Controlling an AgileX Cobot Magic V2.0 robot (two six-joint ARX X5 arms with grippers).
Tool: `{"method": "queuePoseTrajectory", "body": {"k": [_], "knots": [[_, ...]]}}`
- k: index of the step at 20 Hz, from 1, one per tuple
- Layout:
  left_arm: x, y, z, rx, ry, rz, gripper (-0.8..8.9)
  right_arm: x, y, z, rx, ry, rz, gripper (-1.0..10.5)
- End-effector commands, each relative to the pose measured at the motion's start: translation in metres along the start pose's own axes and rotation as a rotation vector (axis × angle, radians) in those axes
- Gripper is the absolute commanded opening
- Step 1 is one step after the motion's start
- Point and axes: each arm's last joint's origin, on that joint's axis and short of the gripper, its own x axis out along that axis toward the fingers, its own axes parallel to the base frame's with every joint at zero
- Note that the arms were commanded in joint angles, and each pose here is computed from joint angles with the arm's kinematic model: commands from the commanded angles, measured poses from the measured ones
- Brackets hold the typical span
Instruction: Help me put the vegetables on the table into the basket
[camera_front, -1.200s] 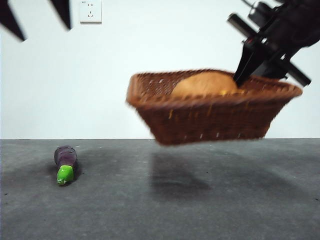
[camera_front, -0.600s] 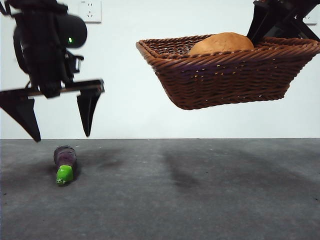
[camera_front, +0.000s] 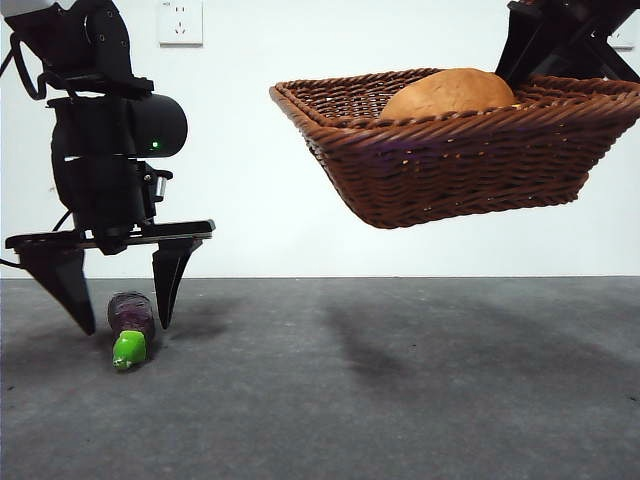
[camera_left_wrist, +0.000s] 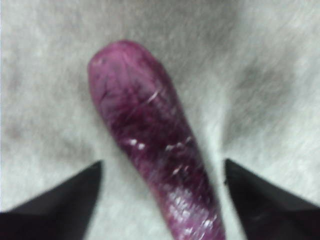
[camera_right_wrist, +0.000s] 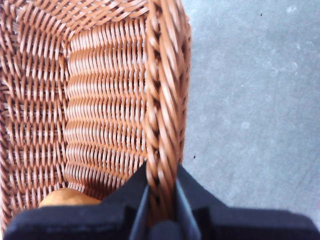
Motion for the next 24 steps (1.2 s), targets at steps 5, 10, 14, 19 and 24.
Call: {"method": "queuePoseTrajectory", "body": {"k": [5, 10, 14, 19, 24], "knots": [[0.005, -0.001, 0.002, -0.011, -0.007, -0.030, -0.08, -0.005, 0.004, 0.004, -0.023, -0.029, 0.017, -0.1], [-0.003, -0.002, 0.002, 0.111, -0.017, -0.089, -0.08, -0.005, 0.002, 0.002, -0.014, -0.014, -0.035, -0.1], [-0.066, 0.007, 0.002, 0.187, -0.192, -0.182, -0.08, -0.003, 0.000, 0.000, 0.004, -0.006, -0.076, -0.1], [-0.179, 0.024, -0.035, 0.255, -0.495, -0.389, -0.08, 0.024, -0.018, -0.027, 0.126, 0.010, -0.077, -0.1], [-0.190, 0.025, -0.096, 0.287, -0.553, -0.582, -0.08, 0.053, -0.022, -0.058, 0.224, 0.027, -0.041, -0.1]]}}
